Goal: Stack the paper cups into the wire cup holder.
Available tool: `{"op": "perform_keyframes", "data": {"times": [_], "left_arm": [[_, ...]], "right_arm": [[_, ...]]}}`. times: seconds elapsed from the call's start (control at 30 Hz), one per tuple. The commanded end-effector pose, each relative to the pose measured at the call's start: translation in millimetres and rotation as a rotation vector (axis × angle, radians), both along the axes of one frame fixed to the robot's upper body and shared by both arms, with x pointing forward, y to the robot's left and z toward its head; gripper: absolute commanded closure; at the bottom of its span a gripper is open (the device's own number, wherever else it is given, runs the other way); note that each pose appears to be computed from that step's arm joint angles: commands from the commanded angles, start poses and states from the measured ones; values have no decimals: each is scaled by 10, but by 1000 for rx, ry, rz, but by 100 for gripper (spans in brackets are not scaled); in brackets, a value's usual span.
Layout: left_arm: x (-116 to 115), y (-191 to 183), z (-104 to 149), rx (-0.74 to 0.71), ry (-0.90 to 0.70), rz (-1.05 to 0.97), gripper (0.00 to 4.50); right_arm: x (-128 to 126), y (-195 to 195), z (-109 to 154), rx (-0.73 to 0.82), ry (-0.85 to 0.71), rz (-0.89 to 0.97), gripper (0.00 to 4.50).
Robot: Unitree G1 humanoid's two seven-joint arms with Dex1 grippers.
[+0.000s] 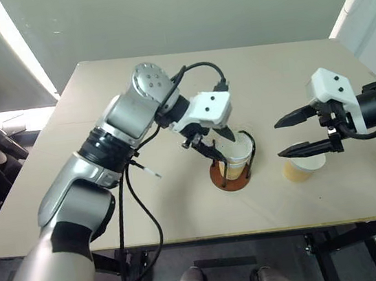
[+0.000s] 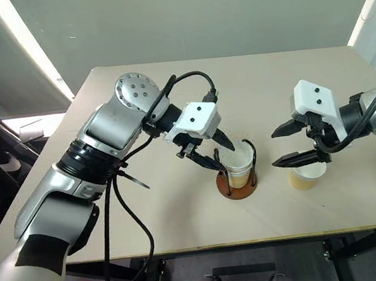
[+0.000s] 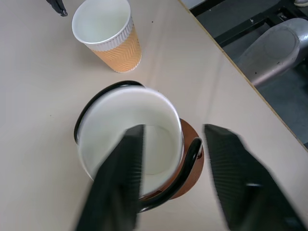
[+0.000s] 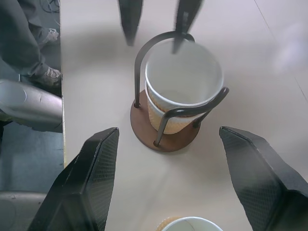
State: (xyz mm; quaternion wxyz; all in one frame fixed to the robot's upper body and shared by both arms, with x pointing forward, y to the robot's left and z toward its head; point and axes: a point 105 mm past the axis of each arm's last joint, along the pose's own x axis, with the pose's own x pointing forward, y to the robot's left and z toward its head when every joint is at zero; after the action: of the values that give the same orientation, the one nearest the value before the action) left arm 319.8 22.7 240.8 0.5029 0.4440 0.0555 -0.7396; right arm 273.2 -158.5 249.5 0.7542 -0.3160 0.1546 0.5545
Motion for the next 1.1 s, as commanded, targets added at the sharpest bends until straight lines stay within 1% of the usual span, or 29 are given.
{"op": "perform_keyframes", "data": {"times": [0.03,0.1,0.13,0.17,0.3,0.43,0.57,0.73,0.9,1.1], "left_arm": [[-31,-11,162,-49,-9,-23,75],[-31,-17,235,-84,-7,-13,9],[-32,-17,252,-92,-7,-12,4],[-33,-16,279,-104,-6,-8,4],[-15,160,599,-242,18,93,4],[5,307,696,-290,8,156,4],[-27,443,840,-359,9,209,4],[-44,542,860,-388,0,271,4],[-62,572,855,-401,-7,301,4],[-74,585,844,-404,-13,319,4]], "right_arm": [[-3,7,77,-14,-59,5,104],[-4,7,65,-19,-66,8,104],[-4,7,62,-20,-68,10,104],[-5,8,55,-22,-68,10,104],[-65,14,-117,-72,-32,17,104],[-86,-48,-209,-124,-13,6,104],[-25,-224,-374,-222,-13,-33,104],[49,-469,-540,-334,-6,-69,104],[105,-639,-677,-403,6,-88,104],[106,-643,-814,-438,20,-55,104]]}}
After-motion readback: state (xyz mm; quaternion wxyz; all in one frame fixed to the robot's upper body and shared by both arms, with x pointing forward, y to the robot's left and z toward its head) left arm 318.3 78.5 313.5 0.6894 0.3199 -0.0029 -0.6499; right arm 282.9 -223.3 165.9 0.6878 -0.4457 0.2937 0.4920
